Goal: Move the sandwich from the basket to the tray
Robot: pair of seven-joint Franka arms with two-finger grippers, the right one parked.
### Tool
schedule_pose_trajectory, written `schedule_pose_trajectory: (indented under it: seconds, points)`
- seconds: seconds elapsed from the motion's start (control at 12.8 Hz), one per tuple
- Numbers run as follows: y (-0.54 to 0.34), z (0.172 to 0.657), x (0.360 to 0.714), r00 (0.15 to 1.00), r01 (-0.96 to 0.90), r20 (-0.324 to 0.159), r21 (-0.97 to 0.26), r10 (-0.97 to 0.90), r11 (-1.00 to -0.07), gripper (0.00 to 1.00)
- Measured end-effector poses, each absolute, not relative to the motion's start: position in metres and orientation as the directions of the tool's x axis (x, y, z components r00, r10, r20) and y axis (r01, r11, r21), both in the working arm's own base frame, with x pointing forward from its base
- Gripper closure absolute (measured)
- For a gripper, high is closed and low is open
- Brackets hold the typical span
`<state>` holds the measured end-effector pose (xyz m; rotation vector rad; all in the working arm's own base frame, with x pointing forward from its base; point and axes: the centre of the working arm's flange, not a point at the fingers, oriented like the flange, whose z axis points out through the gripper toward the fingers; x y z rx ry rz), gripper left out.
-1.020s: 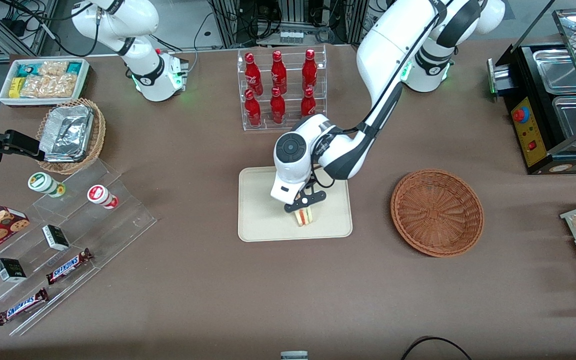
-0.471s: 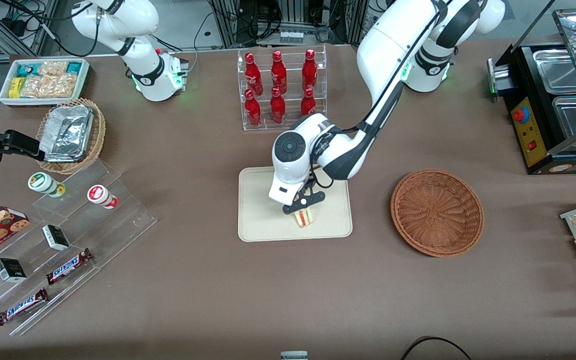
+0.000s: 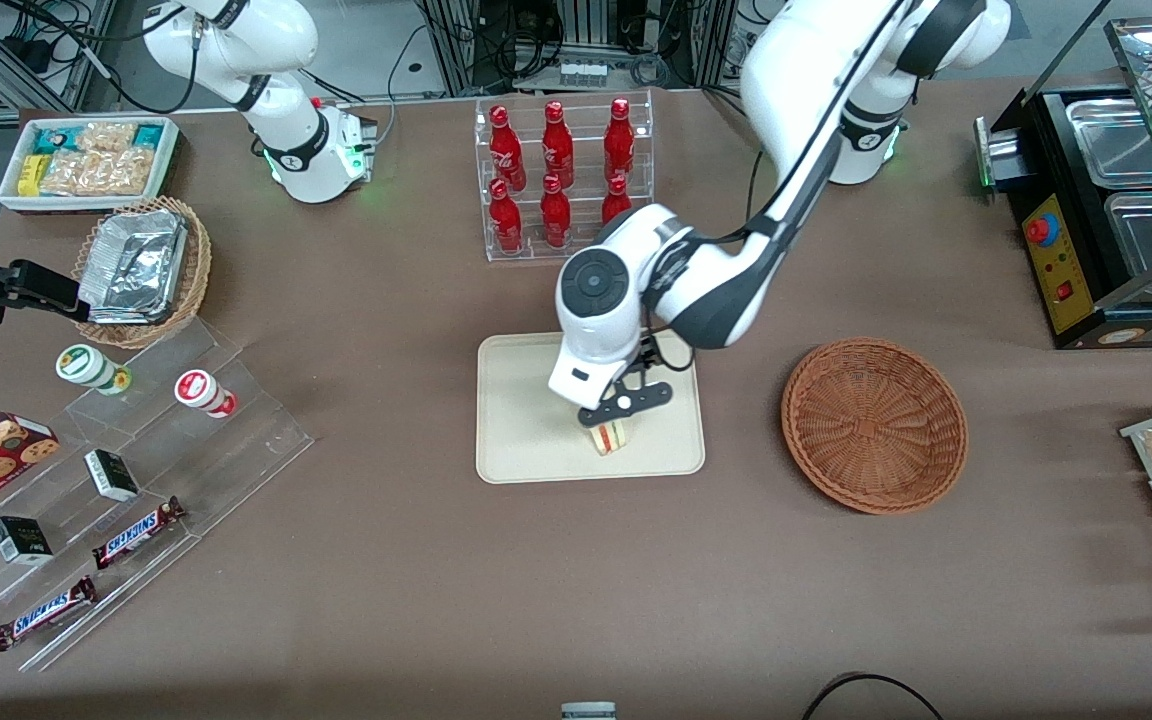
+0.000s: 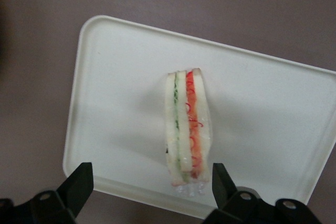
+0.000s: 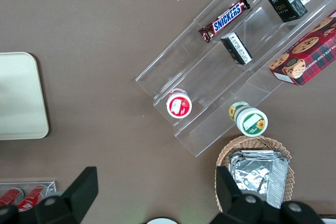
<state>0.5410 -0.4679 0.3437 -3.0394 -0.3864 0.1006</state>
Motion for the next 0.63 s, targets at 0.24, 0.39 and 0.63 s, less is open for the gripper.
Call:
schedule_pose_trajectory:
  seconds: [0.24,0.39,0.63]
  points:
    - [-0.402,0.398,0.568,0.974,0.201,-0.082,-0.117,0.211,-0.973,0.0]
    - [-0.354,0.417,0.587,0.967,0.223,-0.091,-0.134,0.236,-0.966,0.0]
    - [-0.275,0.433,0.605,0.978,0.16,-0.115,-0.134,0.176,-0.978,0.0]
